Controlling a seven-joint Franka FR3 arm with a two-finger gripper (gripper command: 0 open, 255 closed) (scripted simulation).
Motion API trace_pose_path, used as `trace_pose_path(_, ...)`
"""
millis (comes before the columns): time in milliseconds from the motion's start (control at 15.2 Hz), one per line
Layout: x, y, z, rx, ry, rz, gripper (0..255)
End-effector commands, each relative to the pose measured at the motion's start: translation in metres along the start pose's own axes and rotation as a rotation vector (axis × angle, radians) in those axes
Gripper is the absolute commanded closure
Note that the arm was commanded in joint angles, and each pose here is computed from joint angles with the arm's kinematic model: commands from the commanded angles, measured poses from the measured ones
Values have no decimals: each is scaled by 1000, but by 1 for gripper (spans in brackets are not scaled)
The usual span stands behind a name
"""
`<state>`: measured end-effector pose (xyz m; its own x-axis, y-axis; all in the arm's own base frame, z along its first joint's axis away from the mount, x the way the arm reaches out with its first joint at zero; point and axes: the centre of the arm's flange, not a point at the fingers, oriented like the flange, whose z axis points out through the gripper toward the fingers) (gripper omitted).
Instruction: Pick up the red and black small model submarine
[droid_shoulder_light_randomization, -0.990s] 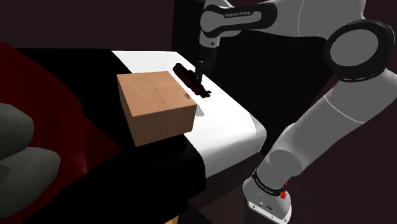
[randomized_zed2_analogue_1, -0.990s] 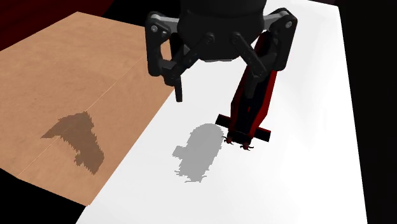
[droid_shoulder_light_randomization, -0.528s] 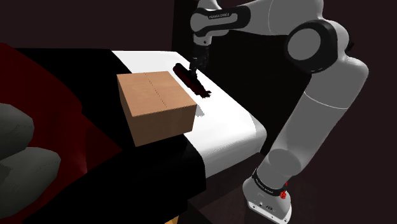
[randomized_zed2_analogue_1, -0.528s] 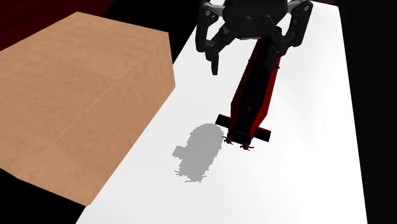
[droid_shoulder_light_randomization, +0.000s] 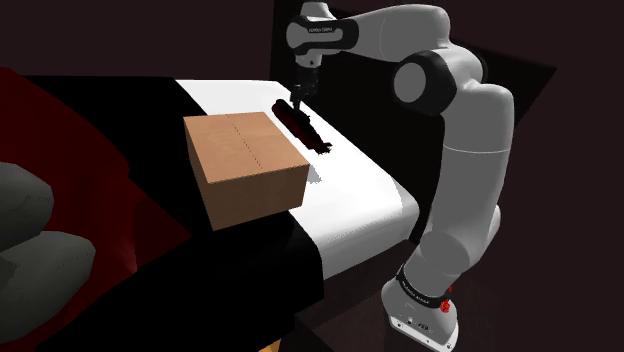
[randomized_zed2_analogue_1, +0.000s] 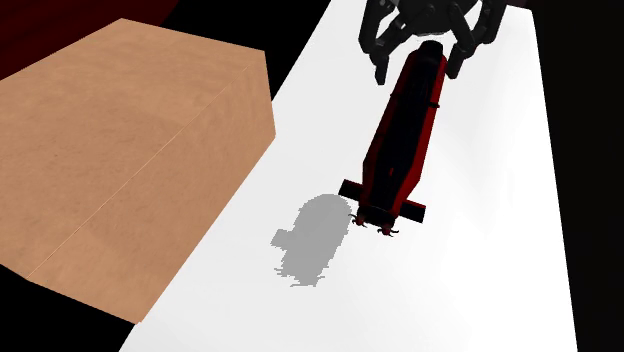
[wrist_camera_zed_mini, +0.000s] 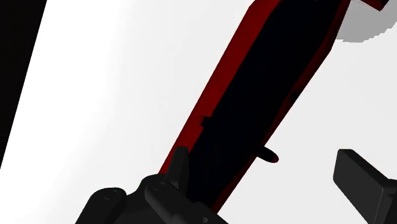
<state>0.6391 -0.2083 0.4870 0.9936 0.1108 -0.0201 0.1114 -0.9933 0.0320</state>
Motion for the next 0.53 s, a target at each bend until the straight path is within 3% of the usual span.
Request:
trace_pose_path(0,11,8,5,-2,3,-2,0)
trace_pose_path(462,12,7,40,-2,3,-2,0)
